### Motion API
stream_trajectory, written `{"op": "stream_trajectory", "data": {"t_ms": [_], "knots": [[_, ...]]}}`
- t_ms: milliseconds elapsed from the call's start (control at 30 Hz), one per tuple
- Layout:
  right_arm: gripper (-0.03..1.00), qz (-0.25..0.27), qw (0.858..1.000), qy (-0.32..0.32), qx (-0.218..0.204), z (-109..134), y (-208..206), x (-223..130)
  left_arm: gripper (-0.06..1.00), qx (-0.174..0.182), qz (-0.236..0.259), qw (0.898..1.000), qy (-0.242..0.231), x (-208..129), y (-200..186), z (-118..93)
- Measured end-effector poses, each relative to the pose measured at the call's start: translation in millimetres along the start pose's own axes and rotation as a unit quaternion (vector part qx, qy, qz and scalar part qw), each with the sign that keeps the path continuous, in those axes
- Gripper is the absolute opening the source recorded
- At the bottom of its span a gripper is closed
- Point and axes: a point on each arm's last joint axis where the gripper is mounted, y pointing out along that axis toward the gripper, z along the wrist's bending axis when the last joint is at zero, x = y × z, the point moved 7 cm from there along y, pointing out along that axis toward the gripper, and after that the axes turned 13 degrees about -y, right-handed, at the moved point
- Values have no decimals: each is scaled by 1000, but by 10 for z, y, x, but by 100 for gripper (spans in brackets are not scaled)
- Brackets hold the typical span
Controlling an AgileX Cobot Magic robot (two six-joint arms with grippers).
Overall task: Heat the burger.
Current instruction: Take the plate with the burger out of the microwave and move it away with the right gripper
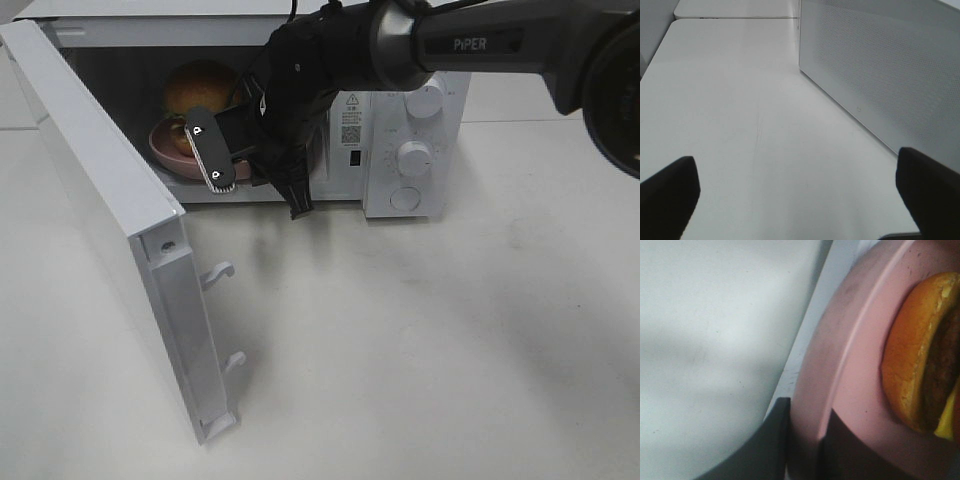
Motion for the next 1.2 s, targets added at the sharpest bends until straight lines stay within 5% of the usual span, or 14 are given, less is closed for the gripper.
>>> {"op": "stream_trajectory", "data": {"t_ms": [600, 1200], "knots": [[14, -37, 995, -89, -1, 341, -424, 122, 99, 0, 0, 1000, 0, 0, 0, 0], [14, -54, 993, -98, -21, 546, -767, 176, 99, 0, 0, 1000, 0, 0, 0, 0]]}}
